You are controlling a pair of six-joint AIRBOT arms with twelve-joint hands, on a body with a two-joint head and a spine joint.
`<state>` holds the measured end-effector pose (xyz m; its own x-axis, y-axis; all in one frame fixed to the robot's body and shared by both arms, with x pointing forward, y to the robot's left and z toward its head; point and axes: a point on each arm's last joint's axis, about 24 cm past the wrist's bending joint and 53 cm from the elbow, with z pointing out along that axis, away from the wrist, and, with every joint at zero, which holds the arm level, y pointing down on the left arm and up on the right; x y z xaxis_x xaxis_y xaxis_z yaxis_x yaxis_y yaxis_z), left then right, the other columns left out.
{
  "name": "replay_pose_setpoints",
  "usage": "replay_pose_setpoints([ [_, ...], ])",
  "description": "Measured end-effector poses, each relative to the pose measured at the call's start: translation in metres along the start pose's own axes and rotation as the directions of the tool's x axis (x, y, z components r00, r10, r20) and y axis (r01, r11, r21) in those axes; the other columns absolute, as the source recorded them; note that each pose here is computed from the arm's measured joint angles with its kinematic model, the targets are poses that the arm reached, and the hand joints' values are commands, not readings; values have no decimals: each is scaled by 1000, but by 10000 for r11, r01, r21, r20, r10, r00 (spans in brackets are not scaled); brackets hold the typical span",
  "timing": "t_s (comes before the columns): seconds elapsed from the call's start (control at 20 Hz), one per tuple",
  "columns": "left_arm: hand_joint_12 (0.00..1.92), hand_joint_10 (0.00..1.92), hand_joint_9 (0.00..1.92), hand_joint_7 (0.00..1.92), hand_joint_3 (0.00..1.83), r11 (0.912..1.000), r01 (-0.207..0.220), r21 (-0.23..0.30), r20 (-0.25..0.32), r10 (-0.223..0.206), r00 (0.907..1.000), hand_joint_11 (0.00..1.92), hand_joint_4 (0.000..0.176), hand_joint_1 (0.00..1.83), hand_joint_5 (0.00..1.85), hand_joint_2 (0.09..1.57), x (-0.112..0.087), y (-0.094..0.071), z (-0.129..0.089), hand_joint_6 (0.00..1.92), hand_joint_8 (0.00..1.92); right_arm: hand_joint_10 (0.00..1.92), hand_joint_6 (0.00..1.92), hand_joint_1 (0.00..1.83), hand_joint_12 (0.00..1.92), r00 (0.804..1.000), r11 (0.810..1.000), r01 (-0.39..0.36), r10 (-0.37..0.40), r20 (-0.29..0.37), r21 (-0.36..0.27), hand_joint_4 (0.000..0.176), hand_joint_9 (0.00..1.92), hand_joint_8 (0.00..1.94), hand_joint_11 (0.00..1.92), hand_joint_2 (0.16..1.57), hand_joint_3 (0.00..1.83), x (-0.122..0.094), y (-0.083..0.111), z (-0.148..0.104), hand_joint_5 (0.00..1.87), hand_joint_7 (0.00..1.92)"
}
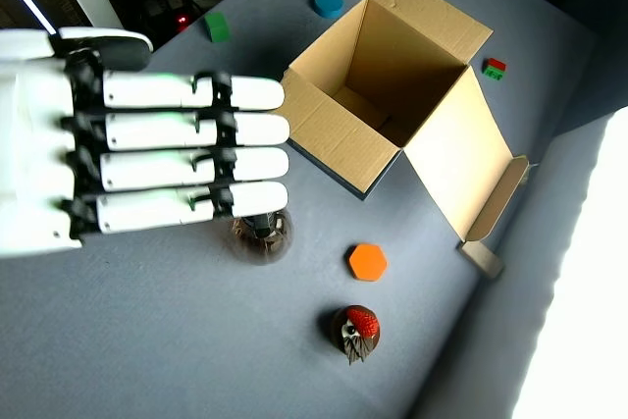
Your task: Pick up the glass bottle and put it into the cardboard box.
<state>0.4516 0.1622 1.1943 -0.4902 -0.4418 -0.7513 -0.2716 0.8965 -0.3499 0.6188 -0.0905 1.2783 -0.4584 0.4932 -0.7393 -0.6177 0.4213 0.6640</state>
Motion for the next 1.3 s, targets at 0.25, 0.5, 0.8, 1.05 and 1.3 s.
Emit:
replay_pose_setpoints([
  [0.25, 37, 13, 45, 59, 1, 9988, 231, -431, -738, -262, 9969, 42, 37, 0, 18, 1299, 32, 15, 3, 6, 11, 13, 16, 417, 0, 9963, 9977, 656, -646, -567, 156, 0, 41, 11, 0, 1070, 10, 7, -10, 6, 73, 60],
  [0.5, 215, 2, 57, 68, 1, 9932, 1054, -500, -740, -1089, 9913, 0, 39, 0, 12, 1289, 43, 18, 10, 1, 0, 1, 9, 926, 0, 9954, 9927, 692, -622, -725, 990, 0, 16, 3, 0, 989, 0, 4, -34, 16, 67, 55],
  [0.8, 213, 1, 55, 68, 5, 9822, 1838, -391, -731, -1862, 9798, 0, 34, 1, 39, 1299, 58, 10, 24, 11, 0, 0, 9, 1083, 0, 9953, 9849, 517, -371, -898, 1655, 0, 6, 1, 0, 938, 0, 11, -57, 29, 74, 54],
  [1.05, 239, 3, 60, 73, 3, 9760, 2166, -217, -1026, -2177, 9706, 0, 27, 10, 56, 1312, 81, -1, 37, 6, 2, 0, 8, 1094, 0, 9932, 9820, 519, -318, -1120, 1814, 0, 1, 0, 0, 953, 0, 21, -60, 37, 74, 31],
  [1.3, 295, 4, 74, 85, 0, 9757, 2190, -100, -746, -2191, 9729, 0, 20, 49, 83, 1307, 83, 3, 44, 8, 2, 1, 2, 1079, 0, 9916, 9789, 403, -145, -1289, 2004, 0, 3, 4, 0, 952, 0, 31, -69, 51, 60, 41],
])
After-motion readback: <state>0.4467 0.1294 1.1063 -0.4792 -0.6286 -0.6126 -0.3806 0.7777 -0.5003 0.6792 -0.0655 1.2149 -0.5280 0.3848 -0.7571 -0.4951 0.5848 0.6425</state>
